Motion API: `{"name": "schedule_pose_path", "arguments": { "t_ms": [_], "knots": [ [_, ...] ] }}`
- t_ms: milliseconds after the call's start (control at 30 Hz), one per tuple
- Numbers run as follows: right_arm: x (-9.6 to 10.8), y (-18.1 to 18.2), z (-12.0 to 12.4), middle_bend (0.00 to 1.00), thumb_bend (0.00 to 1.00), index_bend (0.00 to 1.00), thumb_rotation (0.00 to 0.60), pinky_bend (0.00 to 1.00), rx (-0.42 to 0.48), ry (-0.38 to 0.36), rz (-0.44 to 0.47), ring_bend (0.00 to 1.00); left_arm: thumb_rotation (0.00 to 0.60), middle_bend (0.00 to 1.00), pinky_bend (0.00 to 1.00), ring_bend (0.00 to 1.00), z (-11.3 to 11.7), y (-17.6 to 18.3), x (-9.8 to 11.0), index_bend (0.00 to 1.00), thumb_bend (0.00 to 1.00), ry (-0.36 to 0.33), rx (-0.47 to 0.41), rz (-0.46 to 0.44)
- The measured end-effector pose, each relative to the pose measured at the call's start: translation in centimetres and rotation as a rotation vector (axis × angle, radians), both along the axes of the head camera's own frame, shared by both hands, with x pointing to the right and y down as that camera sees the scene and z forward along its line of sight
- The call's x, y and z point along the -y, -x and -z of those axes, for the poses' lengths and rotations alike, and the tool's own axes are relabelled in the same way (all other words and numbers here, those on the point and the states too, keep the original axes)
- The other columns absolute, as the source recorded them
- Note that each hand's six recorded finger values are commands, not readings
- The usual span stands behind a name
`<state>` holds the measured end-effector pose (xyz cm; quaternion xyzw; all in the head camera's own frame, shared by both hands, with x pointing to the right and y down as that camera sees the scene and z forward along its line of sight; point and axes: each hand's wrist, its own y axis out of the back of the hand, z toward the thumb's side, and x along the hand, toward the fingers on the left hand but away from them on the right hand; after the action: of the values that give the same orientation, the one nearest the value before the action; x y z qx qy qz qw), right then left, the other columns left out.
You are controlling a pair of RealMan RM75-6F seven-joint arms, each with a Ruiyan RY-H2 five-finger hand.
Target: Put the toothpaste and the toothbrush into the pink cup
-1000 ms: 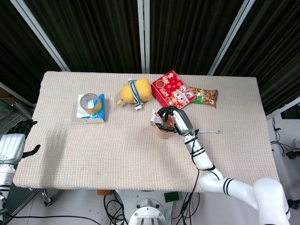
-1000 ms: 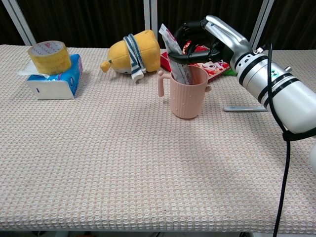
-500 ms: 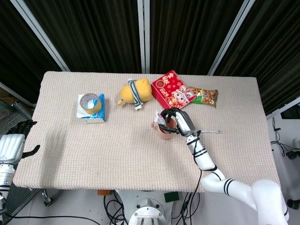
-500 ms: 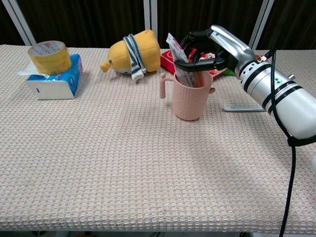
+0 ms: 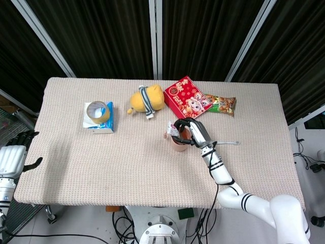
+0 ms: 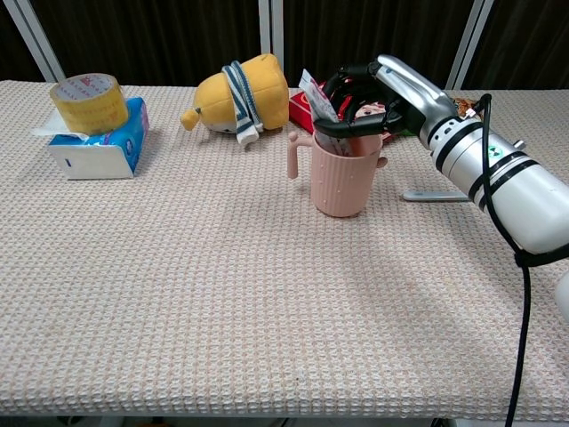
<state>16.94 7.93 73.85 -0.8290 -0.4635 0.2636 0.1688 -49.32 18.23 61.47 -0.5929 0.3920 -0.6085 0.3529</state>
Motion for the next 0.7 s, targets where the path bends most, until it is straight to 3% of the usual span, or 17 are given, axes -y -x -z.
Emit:
{"name": "schedule_pose_path", "arguments": {
  "t_ms": [700],
  "knots": [
    [-0.09,-0.85,0.53,0.51,0.45,0.62,0.600,0.30,0.027,0.001,-0.011,0.39,0.600,0.13,0.25,0.12,-0.03,-0.02,-0.04,0.17,0.20,0.009,0.000,-0.002]
  ]
}}
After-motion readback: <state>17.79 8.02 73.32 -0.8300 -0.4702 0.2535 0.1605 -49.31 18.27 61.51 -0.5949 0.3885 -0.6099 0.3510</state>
